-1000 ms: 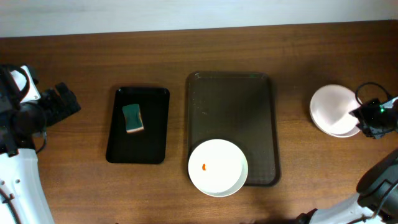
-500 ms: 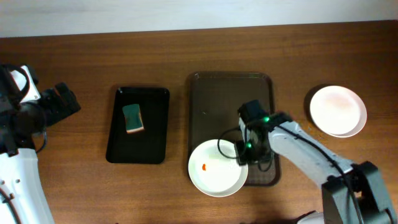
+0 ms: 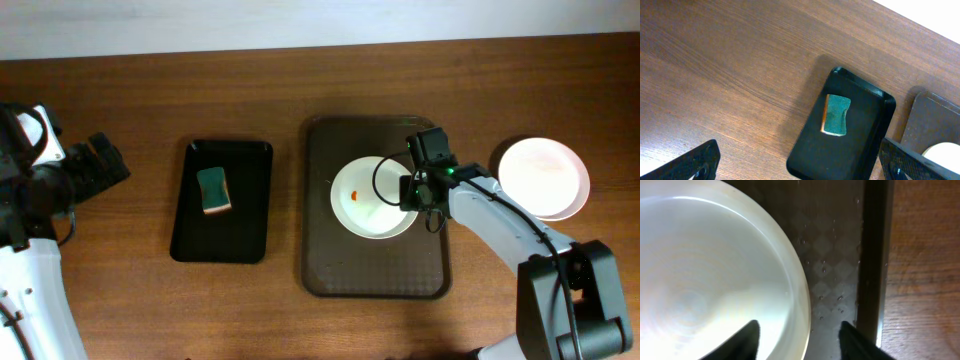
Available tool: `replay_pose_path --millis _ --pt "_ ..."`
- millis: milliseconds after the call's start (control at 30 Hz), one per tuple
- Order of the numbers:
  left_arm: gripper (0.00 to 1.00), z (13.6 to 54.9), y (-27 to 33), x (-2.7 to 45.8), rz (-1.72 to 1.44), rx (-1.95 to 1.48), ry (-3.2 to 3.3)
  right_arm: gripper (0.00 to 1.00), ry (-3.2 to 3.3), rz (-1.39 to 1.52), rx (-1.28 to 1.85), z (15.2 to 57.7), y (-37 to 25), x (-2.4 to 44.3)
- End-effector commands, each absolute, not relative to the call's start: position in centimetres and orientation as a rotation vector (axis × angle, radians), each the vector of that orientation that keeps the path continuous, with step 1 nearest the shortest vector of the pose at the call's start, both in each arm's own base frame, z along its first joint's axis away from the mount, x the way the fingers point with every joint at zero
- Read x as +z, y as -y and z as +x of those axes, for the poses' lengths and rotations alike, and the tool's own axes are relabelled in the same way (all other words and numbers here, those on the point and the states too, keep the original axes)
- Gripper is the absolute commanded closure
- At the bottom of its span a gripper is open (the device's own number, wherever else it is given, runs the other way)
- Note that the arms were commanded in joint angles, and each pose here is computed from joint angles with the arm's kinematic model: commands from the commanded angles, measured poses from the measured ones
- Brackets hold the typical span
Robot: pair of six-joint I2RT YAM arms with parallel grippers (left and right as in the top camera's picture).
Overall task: Clean dirty plates on tray and stack at the side
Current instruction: 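Grasp the last plate with the right gripper and pull it to tray center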
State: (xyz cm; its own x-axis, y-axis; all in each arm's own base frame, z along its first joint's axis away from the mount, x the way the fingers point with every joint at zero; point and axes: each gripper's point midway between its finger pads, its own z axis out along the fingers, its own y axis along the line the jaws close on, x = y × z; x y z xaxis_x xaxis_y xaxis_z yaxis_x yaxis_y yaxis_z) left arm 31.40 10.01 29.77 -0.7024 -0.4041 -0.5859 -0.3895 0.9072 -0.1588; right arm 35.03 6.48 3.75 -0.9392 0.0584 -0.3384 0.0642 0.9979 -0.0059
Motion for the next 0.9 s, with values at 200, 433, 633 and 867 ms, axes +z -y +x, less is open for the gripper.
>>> replay_pose_path --millis 200,433,633,867 --pt "0.0 31.3 -9.9 30.0 -0.551 -0.033 -2.419 0.41 -2.719 0.02 0.257 37.5 -8.5 10.7" --pt "0.07 34.2 -0.6 23.5 -0.252 -0.33 -2.651 0.4 -2.742 0.022 0.253 37.0 -8.4 10.4" --pt "0.5 38.9 1.6 6.6 -0.285 0.061 -2.936 0.4 -2.75 0.027 0.254 36.8 -8.4 10.4" --pt "1.0 38.7 2.4 -3.6 -0.25 0.071 -3.117 0.4 -2.753 0.028 0.253 36.7 -8.3 10.3"
